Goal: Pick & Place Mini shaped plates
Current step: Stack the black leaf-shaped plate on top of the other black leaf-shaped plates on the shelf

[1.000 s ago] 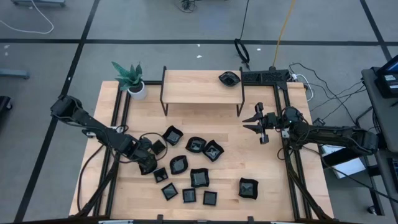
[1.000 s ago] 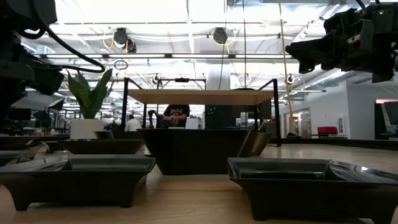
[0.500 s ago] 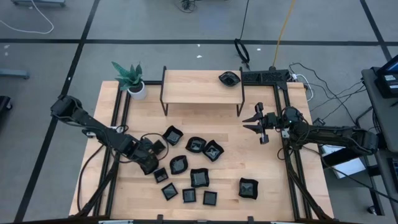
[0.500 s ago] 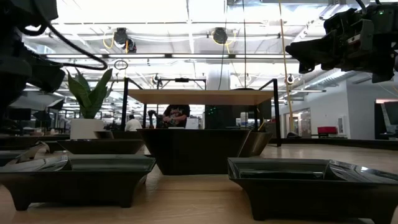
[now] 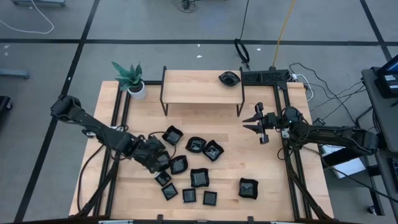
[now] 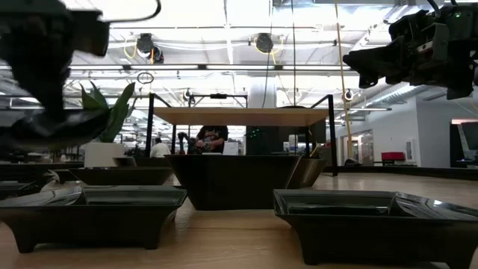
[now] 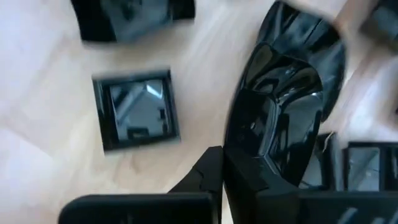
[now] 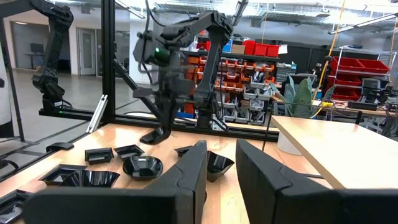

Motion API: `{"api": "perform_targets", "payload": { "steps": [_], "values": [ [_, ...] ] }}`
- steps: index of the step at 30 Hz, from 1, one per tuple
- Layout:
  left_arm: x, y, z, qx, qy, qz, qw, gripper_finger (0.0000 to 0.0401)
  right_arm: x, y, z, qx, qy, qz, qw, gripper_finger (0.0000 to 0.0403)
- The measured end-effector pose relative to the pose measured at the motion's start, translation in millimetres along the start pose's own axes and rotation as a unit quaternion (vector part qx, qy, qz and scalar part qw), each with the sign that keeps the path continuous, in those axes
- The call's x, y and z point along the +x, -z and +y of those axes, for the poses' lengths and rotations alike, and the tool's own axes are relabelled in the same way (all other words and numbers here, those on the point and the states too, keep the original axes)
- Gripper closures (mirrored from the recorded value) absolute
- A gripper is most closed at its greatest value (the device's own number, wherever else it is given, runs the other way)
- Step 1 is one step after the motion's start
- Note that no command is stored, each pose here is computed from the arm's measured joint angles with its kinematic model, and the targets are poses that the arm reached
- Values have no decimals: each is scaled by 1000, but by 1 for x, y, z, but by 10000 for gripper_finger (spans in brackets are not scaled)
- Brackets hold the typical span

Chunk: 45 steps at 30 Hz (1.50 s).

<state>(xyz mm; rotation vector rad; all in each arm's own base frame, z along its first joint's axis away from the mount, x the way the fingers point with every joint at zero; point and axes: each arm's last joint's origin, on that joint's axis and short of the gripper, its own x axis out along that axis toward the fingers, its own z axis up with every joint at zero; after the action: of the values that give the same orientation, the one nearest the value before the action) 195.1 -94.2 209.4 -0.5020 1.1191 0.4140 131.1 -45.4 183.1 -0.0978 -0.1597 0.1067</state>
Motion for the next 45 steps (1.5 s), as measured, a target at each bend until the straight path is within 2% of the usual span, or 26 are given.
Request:
{"api": "perform_targets", "payload": {
  "steps": [4, 8, 14, 20, 23, 26, 29, 32, 35, 39, 42, 45],
  "values": [
    [-13, -13, -8, 47, -8, -66, 997, 397, 0, 0, 0, 0, 0, 0, 1000, 330],
    [-27, -31, -12, 91, -47, -157, 982, 390, 0, 0, 0, 0, 0, 0, 1000, 330],
    [-43, -67, -14, 136, -123, -294, 938, 393, 0, -1, 0, -1, 16, -4, 1000, 330],
    [-54, -104, -16, 209, -143, -376, 891, 397, 4, -2, 5, -30, 56, -9, 998, 330],
    [-57, -122, -16, 227, -160, -415, 866, 393, 8, -1, 11, -38, 67, -4, 997, 330],
    [-53, -138, -15, 260, -182, -436, 842, 396, 16, -2, 17, -31, 67, 18, 997, 329],
    [-44, -152, -16, 298, -203, -446, 819, 395, 28, -7, 20, -35, 94, 42, 994, 314],
    [-33, -163, -18, 327, -233, -452, 797, 395, 42, -7, 24, -46, 116, 75, 989, 279],
    [-25, -171, -19, 343, -259, -457, 779, 397, 61, -13, 26, -56, 135, 76, 986, 236],
    [-19, -178, -22, 348, -286, -469, 759, 396, 85, -20, 23, -67, 158, 52, 984, 199],
    [-19, -179, -23, 358, -295, -471, 750, 397, 103, -24, 19, -69, 161, 38, 984, 194],
    [-20, -180, -22, 352, -294, -477, 750, 391, 120, -24, 17, -68, 160, 43, 984, 200]
  ]
}}
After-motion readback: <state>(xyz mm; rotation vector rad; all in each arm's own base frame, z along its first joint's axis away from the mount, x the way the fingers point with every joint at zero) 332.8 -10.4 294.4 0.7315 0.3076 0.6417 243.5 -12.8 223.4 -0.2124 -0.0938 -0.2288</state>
